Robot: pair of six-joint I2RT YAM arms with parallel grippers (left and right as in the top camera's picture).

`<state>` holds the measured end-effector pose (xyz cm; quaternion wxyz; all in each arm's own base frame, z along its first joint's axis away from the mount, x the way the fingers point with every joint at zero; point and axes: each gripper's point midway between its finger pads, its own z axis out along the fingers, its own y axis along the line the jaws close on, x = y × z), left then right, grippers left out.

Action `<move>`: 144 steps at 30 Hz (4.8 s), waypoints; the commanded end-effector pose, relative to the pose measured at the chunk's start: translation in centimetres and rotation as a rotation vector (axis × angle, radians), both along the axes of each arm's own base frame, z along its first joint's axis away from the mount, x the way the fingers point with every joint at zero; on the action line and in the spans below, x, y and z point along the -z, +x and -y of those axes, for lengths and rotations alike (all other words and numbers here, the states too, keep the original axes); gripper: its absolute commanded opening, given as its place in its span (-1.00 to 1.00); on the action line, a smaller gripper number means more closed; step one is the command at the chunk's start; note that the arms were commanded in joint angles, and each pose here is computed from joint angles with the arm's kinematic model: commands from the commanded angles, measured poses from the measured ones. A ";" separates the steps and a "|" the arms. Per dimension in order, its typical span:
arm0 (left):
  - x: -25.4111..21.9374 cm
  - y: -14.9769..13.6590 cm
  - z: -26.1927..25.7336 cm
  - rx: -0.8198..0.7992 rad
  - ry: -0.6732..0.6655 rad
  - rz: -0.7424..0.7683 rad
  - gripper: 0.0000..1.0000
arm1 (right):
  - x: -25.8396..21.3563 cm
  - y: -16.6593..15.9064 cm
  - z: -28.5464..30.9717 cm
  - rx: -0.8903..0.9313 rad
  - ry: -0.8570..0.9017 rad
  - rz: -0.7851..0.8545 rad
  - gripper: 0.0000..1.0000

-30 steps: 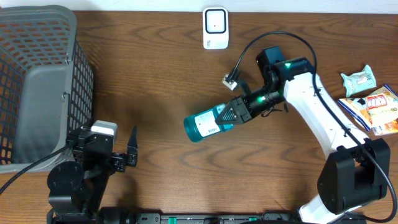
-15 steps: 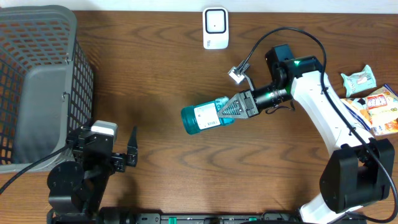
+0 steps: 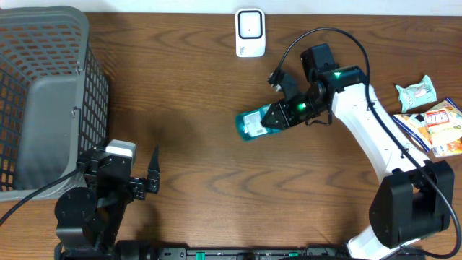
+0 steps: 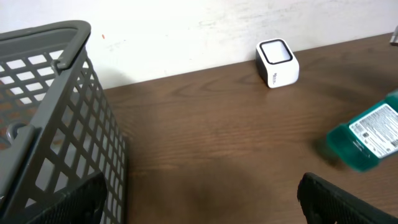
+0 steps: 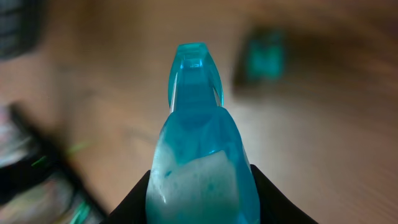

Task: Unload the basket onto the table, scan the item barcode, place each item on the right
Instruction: 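Lift the Listerine bottle with the right gripper and raise it, then carry the bottle to the white scanner and hold it there, then carry the bottle to the right edge and release it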

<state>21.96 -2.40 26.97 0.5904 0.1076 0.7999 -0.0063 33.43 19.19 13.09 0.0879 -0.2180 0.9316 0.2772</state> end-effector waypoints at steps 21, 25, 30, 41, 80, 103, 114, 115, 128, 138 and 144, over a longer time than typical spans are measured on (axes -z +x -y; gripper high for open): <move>-0.3 -0.1 0.2 0.010 -0.012 0.008 0.96 | -4.9 10.1 7.3 0.405 -0.478 0.427 -0.68; -0.4 0.0 0.2 0.010 -0.013 0.009 0.96 | -6.1 11.8 8.0 0.418 -0.519 0.527 -0.67; -0.3 -0.1 0.2 0.010 -0.013 0.008 0.96 | -8.0 14.0 8.2 0.454 -0.523 0.645 -0.71; -0.3 -0.1 0.2 0.010 -0.013 0.008 0.96 | -7.8 17.9 7.3 0.402 -0.781 0.852 -0.63; -0.3 -0.1 0.2 0.010 -0.013 0.008 0.96 | -3.1 26.4 -5.3 0.235 -1.474 1.183 -0.64; -0.4 0.0 0.2 0.010 -0.013 0.009 0.96 | -4.4 24.6 4.4 0.559 -1.737 0.920 -0.83; -0.3 -0.1 0.2 0.010 -0.013 0.008 0.96 | -2.6 25.7 21.6 0.753 -1.896 0.655 -0.61; -0.3 -0.1 0.2 0.010 -0.013 0.008 0.96 | -2.4 25.6 22.9 0.773 -1.904 0.638 -0.62; -0.4 0.0 0.2 0.010 -0.013 0.009 0.96 | 3.7 20.1 38.6 0.905 -2.030 0.361 -0.62; -0.3 -0.1 0.2 0.010 -0.013 0.008 0.96 | 6.7 17.1 41.6 0.933 -2.053 0.298 0.06; -0.3 -0.1 0.2 0.010 -0.013 0.008 0.96 | 4.4 18.8 39.4 0.970 -2.015 0.375 0.63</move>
